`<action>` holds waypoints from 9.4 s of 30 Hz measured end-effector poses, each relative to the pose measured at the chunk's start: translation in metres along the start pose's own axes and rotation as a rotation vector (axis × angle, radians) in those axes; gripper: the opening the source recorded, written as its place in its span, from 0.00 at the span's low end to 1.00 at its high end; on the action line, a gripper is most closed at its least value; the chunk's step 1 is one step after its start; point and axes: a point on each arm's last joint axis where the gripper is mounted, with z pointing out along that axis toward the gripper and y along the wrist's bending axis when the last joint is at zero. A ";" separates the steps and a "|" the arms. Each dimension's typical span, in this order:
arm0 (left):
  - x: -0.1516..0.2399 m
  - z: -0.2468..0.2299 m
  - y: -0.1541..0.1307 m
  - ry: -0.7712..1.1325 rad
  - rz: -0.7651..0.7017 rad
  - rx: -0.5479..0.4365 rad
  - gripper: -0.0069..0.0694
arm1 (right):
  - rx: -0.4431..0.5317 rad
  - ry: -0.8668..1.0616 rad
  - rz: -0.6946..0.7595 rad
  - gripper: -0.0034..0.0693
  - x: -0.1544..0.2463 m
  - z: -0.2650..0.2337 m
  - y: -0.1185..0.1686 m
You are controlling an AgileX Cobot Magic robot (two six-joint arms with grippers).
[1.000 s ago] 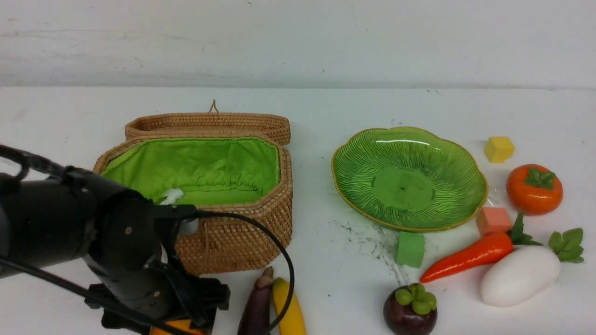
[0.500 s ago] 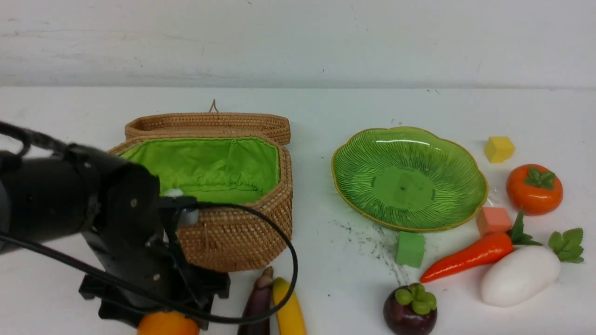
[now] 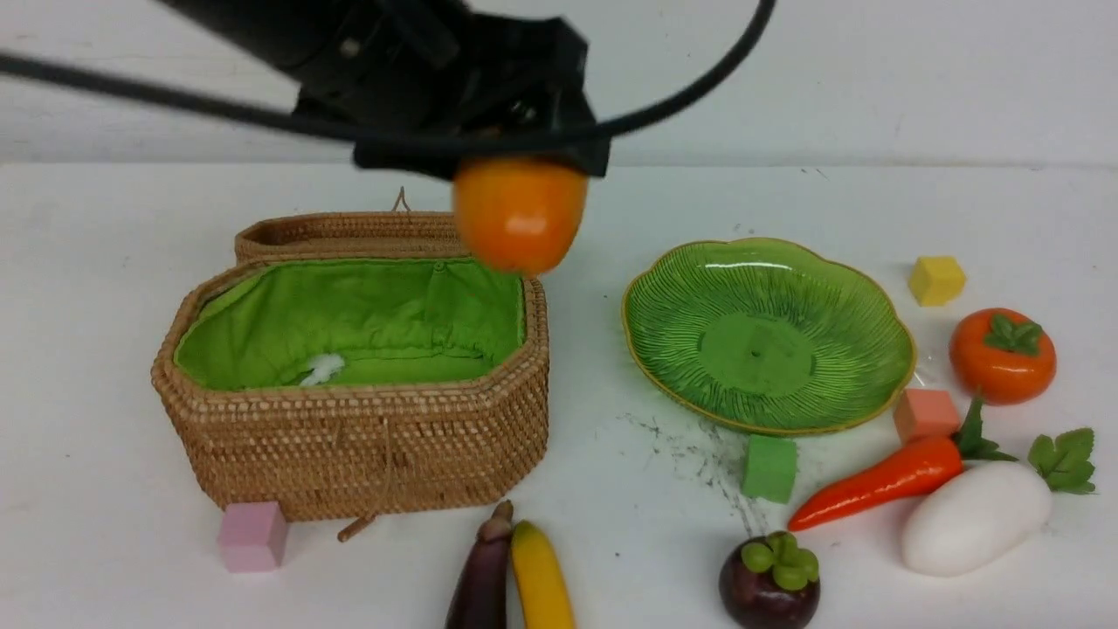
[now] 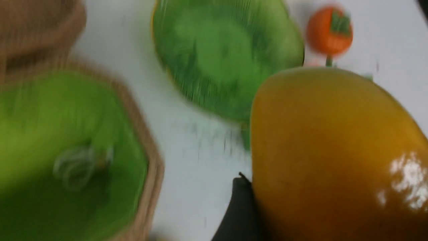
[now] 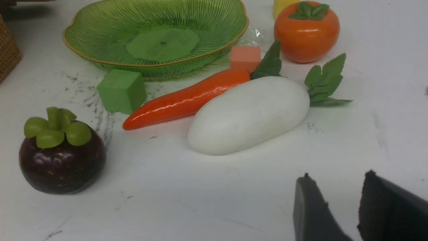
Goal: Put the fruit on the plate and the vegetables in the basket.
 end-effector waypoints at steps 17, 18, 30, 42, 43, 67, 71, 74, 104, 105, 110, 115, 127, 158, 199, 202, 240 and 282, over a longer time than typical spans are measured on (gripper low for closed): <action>0.005 0.259 0.011 0.058 0.059 0.044 0.85 | 0.000 0.000 0.000 0.38 0.000 0.000 0.000; 0.007 0.263 0.013 0.055 0.059 0.041 0.85 | 0.000 -0.001 0.000 0.38 0.000 0.000 0.000; 0.008 0.266 0.017 0.053 0.069 0.036 0.89 | 0.000 -0.001 0.000 0.38 0.000 0.000 0.000; 0.004 0.256 0.015 0.061 0.103 0.009 0.90 | 0.000 -0.001 0.000 0.38 0.000 0.000 0.000; 0.004 0.256 0.016 0.062 0.104 0.008 0.90 | 0.000 -0.001 0.000 0.38 0.000 0.000 0.000; -0.001 0.234 0.011 0.118 0.107 -0.004 0.95 | 0.000 -0.001 0.000 0.38 0.000 0.000 0.000; -0.025 0.149 -0.001 0.154 0.138 0.003 0.94 | 0.000 -0.001 0.000 0.38 0.000 0.000 0.000; -0.030 0.084 -0.009 0.134 0.180 -0.007 0.93 | 0.000 -0.001 0.000 0.38 0.000 0.000 0.000; 0.174 0.038 -0.001 0.487 0.038 -0.184 0.78 | 0.000 -0.001 0.000 0.38 0.000 0.000 0.000; 0.174 0.043 -0.001 0.491 0.028 -0.179 0.78 | 0.000 -0.001 0.000 0.38 0.000 0.000 0.000; 0.183 0.076 0.006 0.550 0.000 -0.194 0.78 | 0.000 -0.001 0.000 0.38 0.000 0.000 0.000; 0.195 0.113 0.014 0.594 -0.049 -0.198 0.78 | 0.000 -0.001 0.000 0.38 0.000 0.000 0.000; 0.204 0.144 0.020 0.586 -0.094 -0.191 0.78 | 0.000 -0.001 0.000 0.38 0.000 0.000 0.000; 0.145 0.092 -0.042 0.556 0.004 0.180 0.48 | 0.000 -0.001 0.000 0.38 0.000 0.000 0.000; 0.026 0.283 -0.017 -0.084 0.030 -0.210 0.91 | 0.000 -0.001 0.000 0.38 0.000 0.000 0.000; 0.023 0.270 -0.020 -0.043 0.030 -0.221 0.94 | 0.000 -0.001 0.000 0.38 0.000 0.000 0.000; 0.158 0.092 0.026 0.386 -0.193 -0.312 0.79 | 0.000 -0.001 0.000 0.38 0.000 0.000 0.000; 0.025 -0.033 0.086 -0.089 -0.367 -0.508 0.54 | 0.000 -0.001 0.000 0.38 0.000 0.000 0.000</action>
